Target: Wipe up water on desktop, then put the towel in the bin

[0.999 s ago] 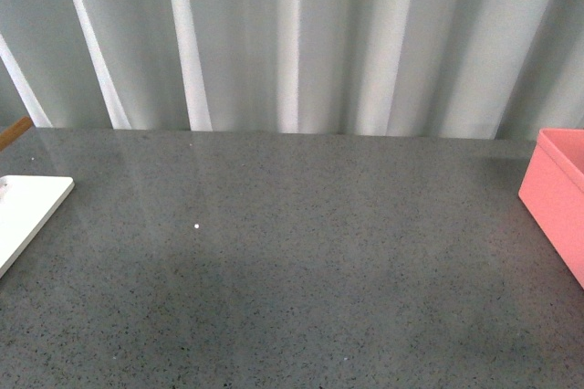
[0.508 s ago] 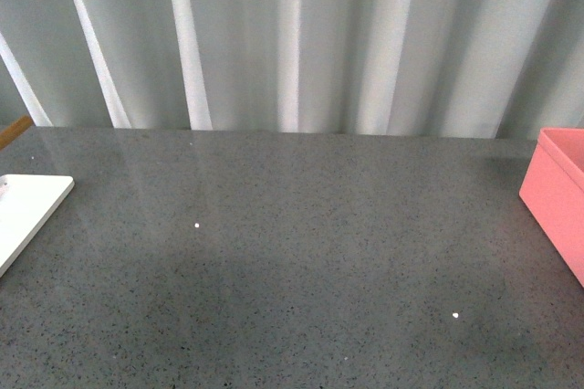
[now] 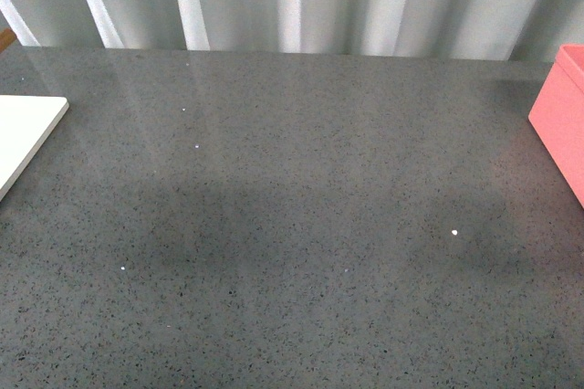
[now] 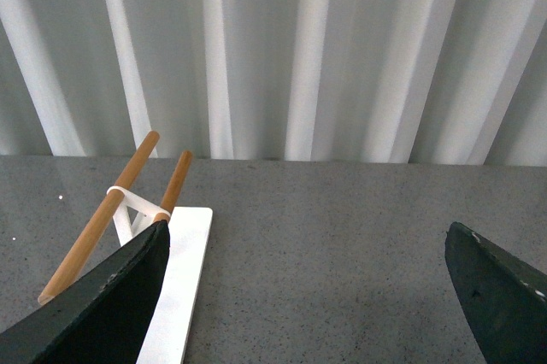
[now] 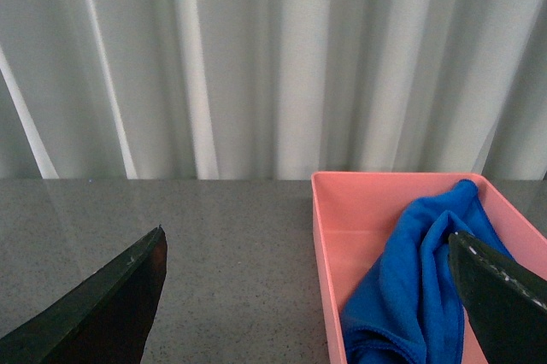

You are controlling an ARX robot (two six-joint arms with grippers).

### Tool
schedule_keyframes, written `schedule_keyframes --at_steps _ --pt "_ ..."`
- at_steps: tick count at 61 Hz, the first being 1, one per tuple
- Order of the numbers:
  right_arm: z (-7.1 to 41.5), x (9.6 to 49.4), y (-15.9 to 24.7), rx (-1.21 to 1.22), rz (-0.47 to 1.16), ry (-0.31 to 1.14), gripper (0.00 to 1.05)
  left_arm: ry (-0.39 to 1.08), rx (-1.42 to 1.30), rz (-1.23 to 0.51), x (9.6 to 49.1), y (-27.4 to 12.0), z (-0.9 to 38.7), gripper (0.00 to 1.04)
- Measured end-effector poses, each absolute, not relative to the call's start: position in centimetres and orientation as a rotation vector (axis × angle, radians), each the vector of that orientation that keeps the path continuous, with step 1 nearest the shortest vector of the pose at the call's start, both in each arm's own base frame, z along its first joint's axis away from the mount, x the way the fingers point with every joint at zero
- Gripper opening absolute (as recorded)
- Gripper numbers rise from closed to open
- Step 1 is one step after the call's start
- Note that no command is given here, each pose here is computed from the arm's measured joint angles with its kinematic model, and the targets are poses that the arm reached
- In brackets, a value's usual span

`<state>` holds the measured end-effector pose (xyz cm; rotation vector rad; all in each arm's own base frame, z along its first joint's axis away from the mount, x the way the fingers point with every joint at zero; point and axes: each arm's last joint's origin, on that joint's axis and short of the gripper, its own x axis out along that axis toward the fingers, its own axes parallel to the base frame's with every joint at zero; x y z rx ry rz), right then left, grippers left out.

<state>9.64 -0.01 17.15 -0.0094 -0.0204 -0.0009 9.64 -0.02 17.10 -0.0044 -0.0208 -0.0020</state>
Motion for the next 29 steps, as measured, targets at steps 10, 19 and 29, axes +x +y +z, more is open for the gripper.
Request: schedule_keyframes --at_steps 10,19,29 --pt "17.15 9.64 -0.01 -0.009 -0.001 -0.02 0.98 -0.021 -0.005 -0.002 9.64 -0.02 17.1 0.98" --pt "17.15 9.64 -0.01 -0.009 -0.001 -0.02 0.98 -0.021 -0.005 -0.002 9.64 -0.02 17.1 0.98" --pt "17.15 9.64 -0.01 -0.009 -0.001 -0.02 0.98 -0.021 -0.005 -0.002 9.64 -0.02 17.1 0.98"
